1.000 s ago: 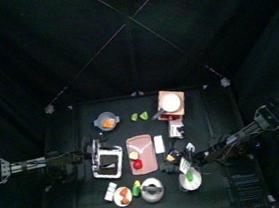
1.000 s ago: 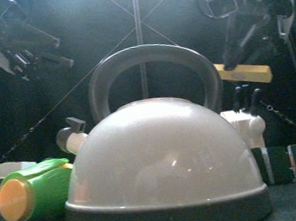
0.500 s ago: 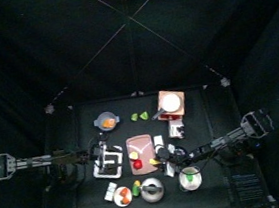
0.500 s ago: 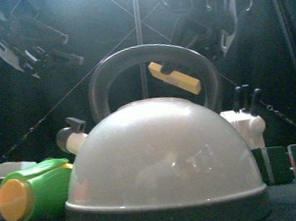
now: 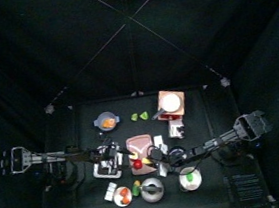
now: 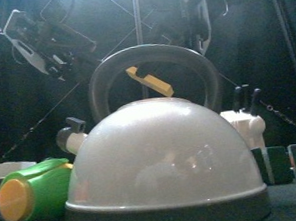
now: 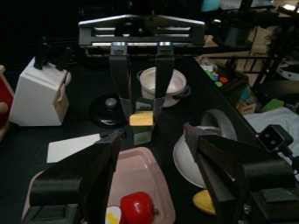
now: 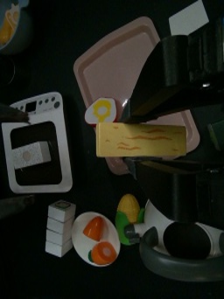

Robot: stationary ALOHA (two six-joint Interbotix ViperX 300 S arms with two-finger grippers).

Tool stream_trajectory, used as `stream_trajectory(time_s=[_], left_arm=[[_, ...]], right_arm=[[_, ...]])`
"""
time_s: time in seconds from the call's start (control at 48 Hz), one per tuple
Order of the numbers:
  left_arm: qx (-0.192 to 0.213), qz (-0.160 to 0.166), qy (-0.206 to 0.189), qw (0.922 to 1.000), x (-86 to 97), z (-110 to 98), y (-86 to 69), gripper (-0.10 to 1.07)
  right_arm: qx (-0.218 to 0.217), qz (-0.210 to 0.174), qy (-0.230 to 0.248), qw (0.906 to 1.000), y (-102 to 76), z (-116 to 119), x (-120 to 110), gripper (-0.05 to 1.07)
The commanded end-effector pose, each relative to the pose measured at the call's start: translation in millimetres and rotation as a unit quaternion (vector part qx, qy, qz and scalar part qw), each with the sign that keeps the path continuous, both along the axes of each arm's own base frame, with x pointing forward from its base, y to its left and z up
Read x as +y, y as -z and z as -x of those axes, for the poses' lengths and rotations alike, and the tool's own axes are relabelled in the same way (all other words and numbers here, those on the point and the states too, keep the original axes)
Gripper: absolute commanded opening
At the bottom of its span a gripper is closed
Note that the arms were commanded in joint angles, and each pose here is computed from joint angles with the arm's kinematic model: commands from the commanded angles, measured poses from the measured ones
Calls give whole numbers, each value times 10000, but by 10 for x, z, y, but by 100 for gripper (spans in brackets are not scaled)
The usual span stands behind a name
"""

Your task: Hand over egg block

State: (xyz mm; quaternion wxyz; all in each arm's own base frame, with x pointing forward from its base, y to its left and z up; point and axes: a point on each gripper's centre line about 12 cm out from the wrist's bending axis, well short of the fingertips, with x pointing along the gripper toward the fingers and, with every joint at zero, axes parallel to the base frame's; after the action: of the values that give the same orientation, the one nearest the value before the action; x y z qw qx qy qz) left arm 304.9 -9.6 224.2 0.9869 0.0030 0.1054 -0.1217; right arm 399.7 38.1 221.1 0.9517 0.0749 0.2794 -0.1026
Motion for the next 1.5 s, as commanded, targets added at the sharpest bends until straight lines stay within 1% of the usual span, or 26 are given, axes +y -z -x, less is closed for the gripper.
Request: stream_trajectory(time_s=[0.0, 0.167, 0.375, 0.521, 1.146, 1.479], left_arm=[[-91, -15, 37, 10000, 1, -129, -67, 93], [34, -16, 31, 10000, 19, -291, -1, 93], [102, -35, 55, 9999, 24, -420, 45, 93], [127, -25, 53, 9999, 28, -462, 61, 93], [233, 1, 5, 9997, 51, -569, 125, 91], [375, -38, -61, 9993, 74, -624, 183, 82]], right_arm=[[-223, -18, -13, 9997, -168, -44, 3, 59], [-260, -17, -26, 9997, -192, -57, 2, 59], [-200, -31, -13, 9998, -147, -63, 8, 59], [-155, -33, -8, 9999, -109, -78, 7, 59], [-178, -37, -8, 9998, -125, -91, 9, 59], [-165, -35, 8, 9999, -118, -87, 5, 59]])
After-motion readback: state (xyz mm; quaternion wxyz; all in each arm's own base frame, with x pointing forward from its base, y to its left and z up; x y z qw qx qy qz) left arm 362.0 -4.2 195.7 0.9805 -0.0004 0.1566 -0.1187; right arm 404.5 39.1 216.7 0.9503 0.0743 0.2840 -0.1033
